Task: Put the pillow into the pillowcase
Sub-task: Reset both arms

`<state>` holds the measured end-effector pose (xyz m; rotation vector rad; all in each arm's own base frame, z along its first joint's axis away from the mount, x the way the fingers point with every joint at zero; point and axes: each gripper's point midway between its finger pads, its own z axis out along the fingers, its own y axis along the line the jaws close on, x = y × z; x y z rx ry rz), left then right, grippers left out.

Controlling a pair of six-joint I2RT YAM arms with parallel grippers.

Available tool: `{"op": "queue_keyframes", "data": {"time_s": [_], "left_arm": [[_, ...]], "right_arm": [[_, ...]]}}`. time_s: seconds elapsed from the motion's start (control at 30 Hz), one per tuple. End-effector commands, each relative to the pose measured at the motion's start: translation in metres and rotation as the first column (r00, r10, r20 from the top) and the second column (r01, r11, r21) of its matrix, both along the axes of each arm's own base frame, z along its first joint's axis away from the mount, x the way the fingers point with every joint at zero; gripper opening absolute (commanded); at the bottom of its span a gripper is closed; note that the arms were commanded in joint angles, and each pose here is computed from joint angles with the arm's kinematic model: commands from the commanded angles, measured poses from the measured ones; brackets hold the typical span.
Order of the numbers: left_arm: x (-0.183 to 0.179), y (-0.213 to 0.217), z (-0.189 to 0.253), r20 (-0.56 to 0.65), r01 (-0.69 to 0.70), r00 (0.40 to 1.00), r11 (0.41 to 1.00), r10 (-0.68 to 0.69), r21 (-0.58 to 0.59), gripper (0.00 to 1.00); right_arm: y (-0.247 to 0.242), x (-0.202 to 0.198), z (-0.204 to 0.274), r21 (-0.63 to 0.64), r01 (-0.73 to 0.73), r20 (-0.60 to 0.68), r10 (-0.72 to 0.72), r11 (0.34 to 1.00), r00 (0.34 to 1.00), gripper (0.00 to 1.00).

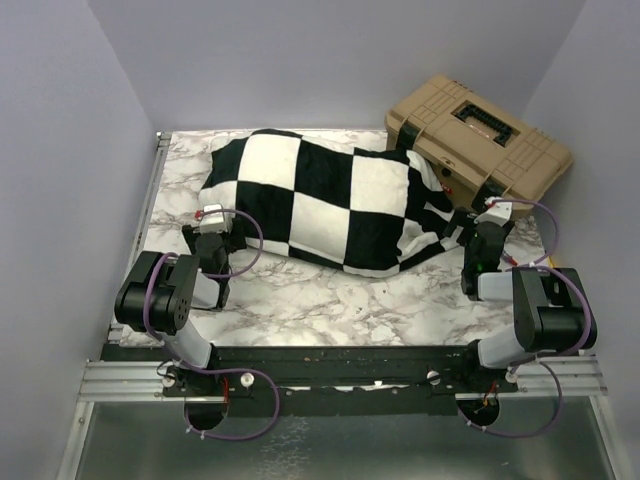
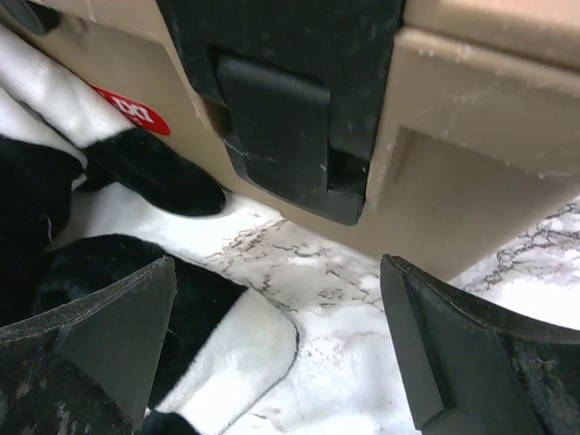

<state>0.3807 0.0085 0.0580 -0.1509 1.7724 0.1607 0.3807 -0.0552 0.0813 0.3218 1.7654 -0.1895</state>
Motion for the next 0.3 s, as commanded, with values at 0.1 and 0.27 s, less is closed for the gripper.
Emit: {"op": "queue_keyframes", "data": {"time_s": [0.1, 0.27], "left_arm": [[0.007, -0.007, 0.021, 0.096, 0.034, 0.995, 0.999, -0.033, -0.003, 0.99], [0.007, -0.008, 0.021, 0.095, 0.044, 0.995, 0.999, -0.045, 0.005, 0.99]], "right_arm": [[0.008, 0.014, 0.02, -0.018, -0.061, 0.064, 0.062, 0.998, 0.996, 1.0], [0.019, 0.045, -0.023, 0.012, -0.146, -0.214, 0.145, 0.989, 0.966, 1.0]]}}
